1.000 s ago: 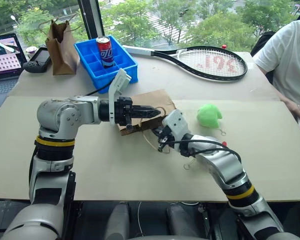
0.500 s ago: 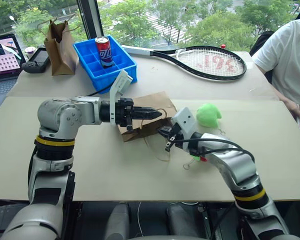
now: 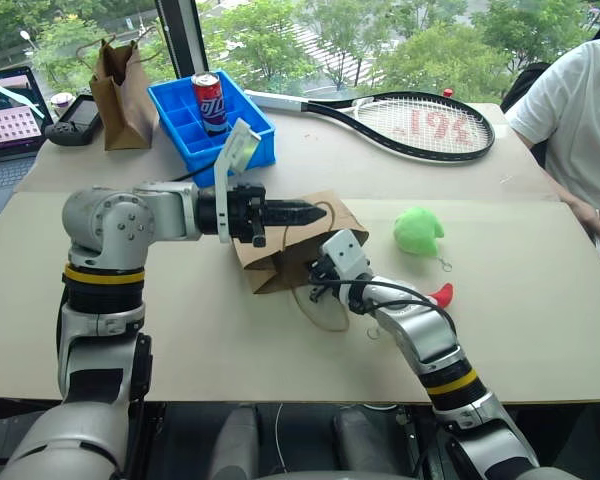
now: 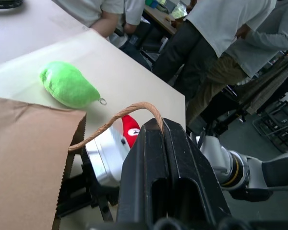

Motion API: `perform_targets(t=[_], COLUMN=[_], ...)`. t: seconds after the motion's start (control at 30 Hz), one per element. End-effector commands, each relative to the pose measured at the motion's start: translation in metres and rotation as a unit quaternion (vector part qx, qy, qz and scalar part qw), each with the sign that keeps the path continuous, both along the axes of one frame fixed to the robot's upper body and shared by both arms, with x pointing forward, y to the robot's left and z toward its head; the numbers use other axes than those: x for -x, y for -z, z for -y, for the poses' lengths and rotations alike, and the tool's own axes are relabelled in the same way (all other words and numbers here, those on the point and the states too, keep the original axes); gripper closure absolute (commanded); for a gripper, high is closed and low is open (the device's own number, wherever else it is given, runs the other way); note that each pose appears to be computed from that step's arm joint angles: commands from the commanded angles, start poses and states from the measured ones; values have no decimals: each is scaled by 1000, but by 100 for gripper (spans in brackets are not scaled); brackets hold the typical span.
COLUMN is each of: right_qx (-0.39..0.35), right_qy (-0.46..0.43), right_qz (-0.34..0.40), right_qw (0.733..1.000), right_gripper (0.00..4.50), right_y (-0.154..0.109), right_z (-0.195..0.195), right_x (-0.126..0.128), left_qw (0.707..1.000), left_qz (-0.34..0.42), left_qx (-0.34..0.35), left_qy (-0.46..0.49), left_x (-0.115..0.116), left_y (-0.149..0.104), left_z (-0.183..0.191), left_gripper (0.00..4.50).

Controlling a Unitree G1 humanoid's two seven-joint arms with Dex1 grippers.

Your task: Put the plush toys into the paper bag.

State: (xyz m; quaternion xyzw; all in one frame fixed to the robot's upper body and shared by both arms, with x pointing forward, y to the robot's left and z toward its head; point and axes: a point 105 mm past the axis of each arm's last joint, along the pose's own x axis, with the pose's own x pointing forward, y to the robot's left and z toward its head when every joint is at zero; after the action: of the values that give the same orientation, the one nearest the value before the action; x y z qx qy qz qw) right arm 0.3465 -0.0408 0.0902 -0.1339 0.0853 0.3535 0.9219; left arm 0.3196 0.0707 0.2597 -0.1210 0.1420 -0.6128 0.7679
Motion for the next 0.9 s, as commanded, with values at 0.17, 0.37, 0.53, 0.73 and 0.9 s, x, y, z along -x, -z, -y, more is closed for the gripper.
perform_targets(t=[0.17,0.37,0.53,0.73,0.9], right_qx=[33,35,35,35,34], right_qy=[-17,-25,-25,-25,-30], right_qz=[4,2,2,4,18], right_qw=[999,999,999,999,999], right_gripper=[442,442,442,442,442], right_y=[13,14,13,10,1], right_z=[0,-2,-1,0,3], right_x=[4,7,8,7,8], left_qw=[995,973,958,957,961], left_qz=[98,225,275,278,264], left_qx=[33,-33,-72,-75,-72], left_qy=[-8,28,44,43,34], left_x=[-3,15,22,22,18], left_y=[-66,-96,-96,-94,-87], left_z=[-1,13,16,16,14], left_gripper=[450,450,450,450,450])
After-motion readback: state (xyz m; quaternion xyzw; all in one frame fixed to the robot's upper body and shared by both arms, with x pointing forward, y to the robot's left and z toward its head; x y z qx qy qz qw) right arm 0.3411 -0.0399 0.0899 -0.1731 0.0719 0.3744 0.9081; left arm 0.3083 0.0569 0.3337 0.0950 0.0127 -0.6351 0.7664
